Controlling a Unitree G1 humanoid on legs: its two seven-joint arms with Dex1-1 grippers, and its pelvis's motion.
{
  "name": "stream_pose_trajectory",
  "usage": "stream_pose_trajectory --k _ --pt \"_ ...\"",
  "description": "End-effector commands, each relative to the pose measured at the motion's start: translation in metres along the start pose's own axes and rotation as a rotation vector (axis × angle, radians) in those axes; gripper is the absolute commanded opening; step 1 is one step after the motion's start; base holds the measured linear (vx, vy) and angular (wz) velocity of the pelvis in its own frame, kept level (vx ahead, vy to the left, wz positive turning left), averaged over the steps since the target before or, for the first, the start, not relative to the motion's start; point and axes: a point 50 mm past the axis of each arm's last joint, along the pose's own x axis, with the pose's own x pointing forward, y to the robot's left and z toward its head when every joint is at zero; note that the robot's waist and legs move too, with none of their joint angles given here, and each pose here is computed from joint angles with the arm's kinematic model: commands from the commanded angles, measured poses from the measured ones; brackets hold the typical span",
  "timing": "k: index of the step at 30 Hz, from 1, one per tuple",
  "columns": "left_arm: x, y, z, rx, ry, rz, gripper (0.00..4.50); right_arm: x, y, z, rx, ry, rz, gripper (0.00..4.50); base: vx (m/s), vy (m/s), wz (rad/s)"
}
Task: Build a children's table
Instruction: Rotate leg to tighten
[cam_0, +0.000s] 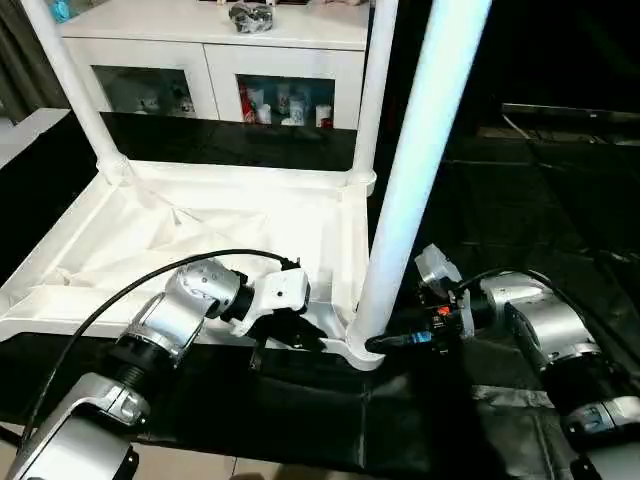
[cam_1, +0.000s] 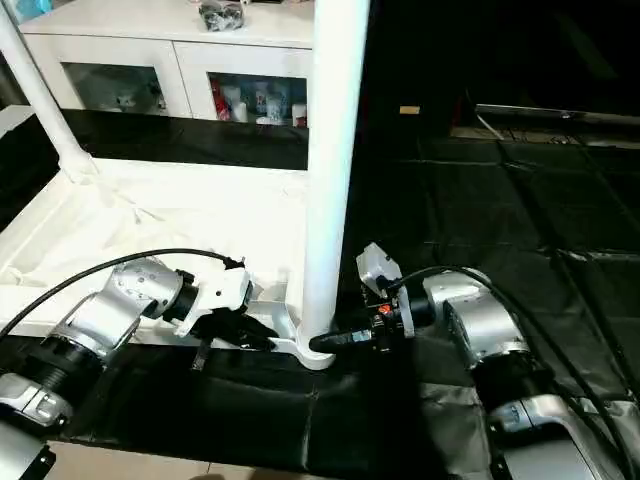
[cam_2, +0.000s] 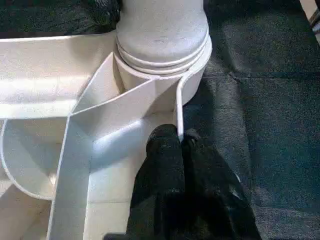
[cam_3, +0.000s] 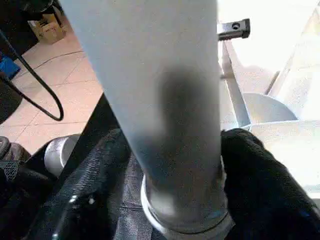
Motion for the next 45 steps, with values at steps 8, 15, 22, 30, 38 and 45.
stream_pose_trajectory --k 8,15,22,30,38,45 --pt "0.007 -0.003 -0.005 -0.021 0.035 0.008 0.00 0.011 -0.005 0.002 0.025 -0.002 -0.040 2.09 0.000 0.000 0.00" --pt "0.020 0.023 0.001 -0.217 -0.052 0.303 0.00 0.044 -0.019 -0.006 0.068 -0.040 -0.361 2.05 -0.008 -0.001 -0.01" --pt "0.031 0.043 0.014 -0.358 -0.121 0.487 0.00 0.080 -0.032 0.000 0.153 -0.068 -0.597 1.96 0.000 0.000 0.00" --pt "0.032 0.057 0.024 -0.407 -0.125 0.624 0.00 0.107 -0.041 0.018 0.206 -0.148 -0.753 2.31 0.000 0.000 0.00" --pt "0.023 0.051 0.016 -0.349 -0.121 0.552 0.00 0.081 -0.035 0.011 0.136 -0.170 -0.680 3.02 0.020 -0.007 0.02" --pt "0.008 0.033 0.007 -0.181 -0.083 0.337 0.00 0.034 -0.031 0.003 -0.004 -0.125 -0.543 3.69 0.000 0.000 0.00"
